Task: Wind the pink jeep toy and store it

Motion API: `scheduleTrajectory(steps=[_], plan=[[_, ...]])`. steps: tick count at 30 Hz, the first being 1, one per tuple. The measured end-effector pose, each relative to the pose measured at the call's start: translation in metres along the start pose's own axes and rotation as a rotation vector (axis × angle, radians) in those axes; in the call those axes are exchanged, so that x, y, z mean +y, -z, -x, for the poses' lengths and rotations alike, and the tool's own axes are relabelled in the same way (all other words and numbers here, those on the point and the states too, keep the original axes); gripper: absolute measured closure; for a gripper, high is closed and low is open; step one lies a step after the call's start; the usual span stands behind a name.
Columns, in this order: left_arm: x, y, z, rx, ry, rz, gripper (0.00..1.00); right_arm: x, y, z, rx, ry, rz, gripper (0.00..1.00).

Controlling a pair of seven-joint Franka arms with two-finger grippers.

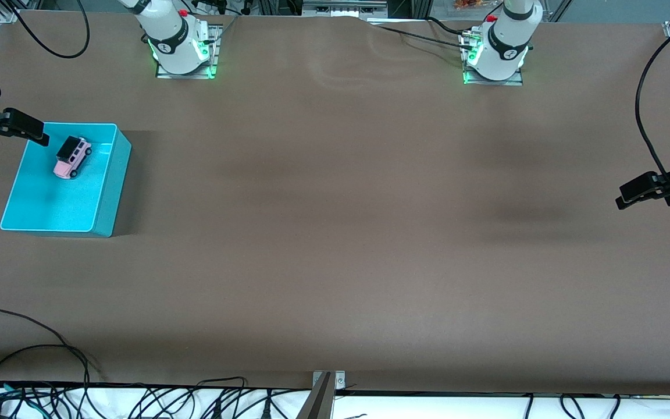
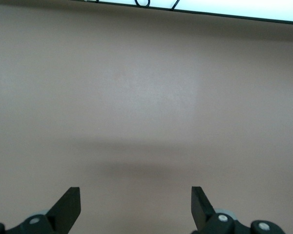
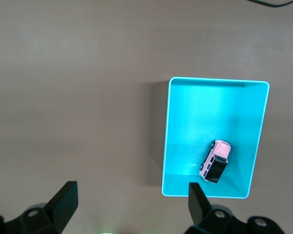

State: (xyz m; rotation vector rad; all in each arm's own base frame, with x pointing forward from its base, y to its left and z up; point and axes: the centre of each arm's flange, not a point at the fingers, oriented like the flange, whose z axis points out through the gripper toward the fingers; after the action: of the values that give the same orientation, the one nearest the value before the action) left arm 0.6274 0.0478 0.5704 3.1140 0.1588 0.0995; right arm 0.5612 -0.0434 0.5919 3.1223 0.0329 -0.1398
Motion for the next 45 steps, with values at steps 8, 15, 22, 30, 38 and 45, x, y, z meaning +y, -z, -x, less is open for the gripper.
scheduleTrajectory(steps=[8,15,22,30,38,45], plan=[[0.0000,0.0000,0.0000,0.000,0.000,0.000,0.00,0.0000,0.0000,0.0000,0.000,0.000,0.000,0.00],[0.0000,0.0000,0.0000,0.000,0.000,0.000,0.00,0.0000,-0.0001,0.0001,-0.001,0.000,0.000,0.00],[0.0000,0.0000,0.0000,0.000,0.000,0.000,0.00,0.0000,-0.0001,0.0002,-0.002,0.001,0.000,0.00],[0.0000,0.0000,0.0000,0.000,0.000,0.000,0.00,0.0000,-0.0002,0.0002,-0.002,0.001,0.000,0.00],[0.0000,0.0000,0.0000,0.000,0.000,0.000,0.00,0.0022,-0.0001,0.0005,-0.002,-0.003,0.000,0.00],[0.0000,0.0000,0.0000,0.000,0.000,0.000,0.00,0.0053,-0.0002,0.0008,-0.002,-0.009,-0.001,0.00]])
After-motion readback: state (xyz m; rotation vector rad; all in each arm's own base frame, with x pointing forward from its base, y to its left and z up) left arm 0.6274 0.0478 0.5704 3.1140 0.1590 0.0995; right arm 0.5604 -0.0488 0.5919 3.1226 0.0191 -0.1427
